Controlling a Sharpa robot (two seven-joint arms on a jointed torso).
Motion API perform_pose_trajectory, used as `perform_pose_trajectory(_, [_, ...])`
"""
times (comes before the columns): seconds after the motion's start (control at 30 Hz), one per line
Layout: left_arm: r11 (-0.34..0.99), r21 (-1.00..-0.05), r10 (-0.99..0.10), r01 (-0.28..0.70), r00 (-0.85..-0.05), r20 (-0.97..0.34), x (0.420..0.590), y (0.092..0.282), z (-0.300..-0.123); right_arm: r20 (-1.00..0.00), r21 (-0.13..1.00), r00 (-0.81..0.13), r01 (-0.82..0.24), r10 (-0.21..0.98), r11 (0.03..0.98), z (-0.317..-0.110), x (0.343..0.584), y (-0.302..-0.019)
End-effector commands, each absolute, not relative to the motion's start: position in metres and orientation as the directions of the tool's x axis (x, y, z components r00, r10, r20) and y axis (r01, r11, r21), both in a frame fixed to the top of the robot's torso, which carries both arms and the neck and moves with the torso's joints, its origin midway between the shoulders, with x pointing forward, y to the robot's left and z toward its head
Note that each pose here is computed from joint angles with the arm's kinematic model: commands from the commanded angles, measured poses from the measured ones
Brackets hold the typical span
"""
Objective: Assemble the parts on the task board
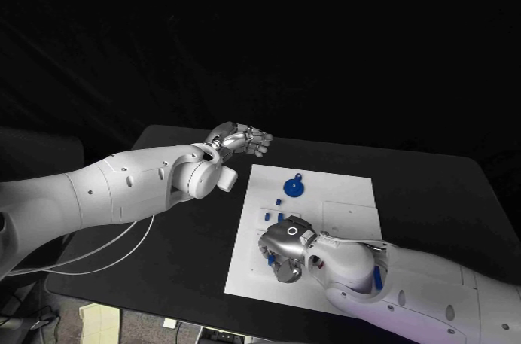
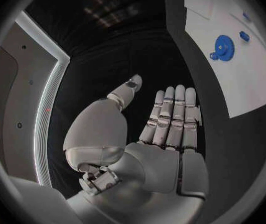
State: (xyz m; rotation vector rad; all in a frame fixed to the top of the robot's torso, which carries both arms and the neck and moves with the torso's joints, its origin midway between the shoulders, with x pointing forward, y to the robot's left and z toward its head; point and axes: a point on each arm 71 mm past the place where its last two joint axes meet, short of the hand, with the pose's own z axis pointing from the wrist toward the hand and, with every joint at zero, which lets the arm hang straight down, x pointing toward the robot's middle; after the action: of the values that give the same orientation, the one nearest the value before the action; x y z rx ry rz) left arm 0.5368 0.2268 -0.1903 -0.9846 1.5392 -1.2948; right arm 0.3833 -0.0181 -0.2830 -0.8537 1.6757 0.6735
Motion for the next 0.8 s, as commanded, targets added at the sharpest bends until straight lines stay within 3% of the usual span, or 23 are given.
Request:
perform_pose_trajectory(0.03, [0.135, -0.990, -0.940, -0.032, -0.320, -0.118, 0.5364, 0.2243, -0.1889, -0.952, -0.003, -0.172, -0.824, -0.254, 0.567, -0.2922, 0.3778, -0.0180])
perform_pose_trajectory(0.8, [0.137, -0.990, -0.938, -0.039, -0.326, -0.117, 0.5362, 0.2252, -0.1895, -0.966, 0.048, -0.191, -0.793, -0.173, 0.608, -0.2892, 0.3816, -0.0217])
